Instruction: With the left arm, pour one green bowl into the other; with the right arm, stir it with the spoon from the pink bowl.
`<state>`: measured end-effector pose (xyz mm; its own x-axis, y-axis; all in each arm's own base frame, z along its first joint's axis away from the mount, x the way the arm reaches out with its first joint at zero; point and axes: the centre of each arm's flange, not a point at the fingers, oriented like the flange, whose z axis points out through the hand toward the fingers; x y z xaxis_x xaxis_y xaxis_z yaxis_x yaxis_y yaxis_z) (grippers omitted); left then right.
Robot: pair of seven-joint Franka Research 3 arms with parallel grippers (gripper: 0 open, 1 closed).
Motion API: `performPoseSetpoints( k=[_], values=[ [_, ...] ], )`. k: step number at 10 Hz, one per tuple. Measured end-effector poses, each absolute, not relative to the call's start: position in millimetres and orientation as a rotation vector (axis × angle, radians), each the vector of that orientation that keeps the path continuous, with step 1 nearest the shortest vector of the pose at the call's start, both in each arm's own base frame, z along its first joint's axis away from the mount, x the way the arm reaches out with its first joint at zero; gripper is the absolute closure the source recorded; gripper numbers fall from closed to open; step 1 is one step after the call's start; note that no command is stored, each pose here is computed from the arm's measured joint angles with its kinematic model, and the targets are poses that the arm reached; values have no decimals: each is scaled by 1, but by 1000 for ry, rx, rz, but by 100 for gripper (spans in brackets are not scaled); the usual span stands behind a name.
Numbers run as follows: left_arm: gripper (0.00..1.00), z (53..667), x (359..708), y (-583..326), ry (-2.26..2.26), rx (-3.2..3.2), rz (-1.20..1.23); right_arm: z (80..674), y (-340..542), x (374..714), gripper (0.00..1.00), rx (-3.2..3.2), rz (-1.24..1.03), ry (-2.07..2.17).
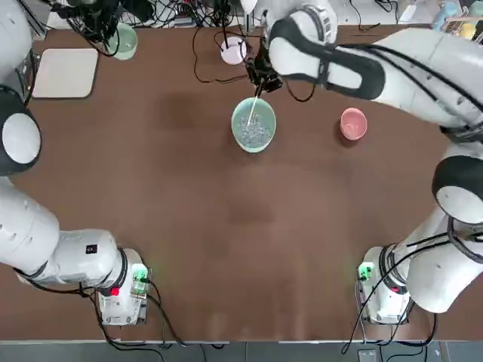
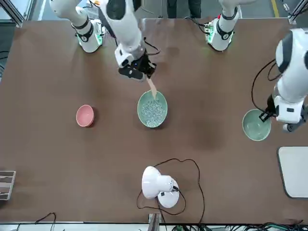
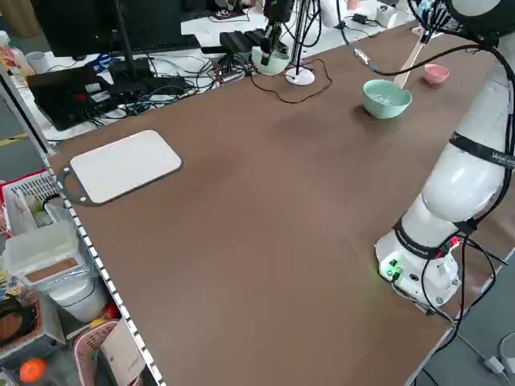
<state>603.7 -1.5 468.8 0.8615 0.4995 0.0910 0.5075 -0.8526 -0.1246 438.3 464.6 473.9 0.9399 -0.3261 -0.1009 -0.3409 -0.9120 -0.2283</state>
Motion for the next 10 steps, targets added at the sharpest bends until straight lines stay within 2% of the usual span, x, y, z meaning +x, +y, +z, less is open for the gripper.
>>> performPoseSetpoints(
  k=[3, 5, 10],
  values=[
    [96, 406, 609, 16, -772, -2947, -21, 448, 467, 446, 94, -2877, 89, 515],
    [96, 359, 590, 9, -749, -2957, 32, 440, 462, 453, 94, -2894, 79, 530],
    [96, 295, 543, 24, -885, -3031, 107, 399, 455, 469, 94, -2974, 64, 548]
  ],
)
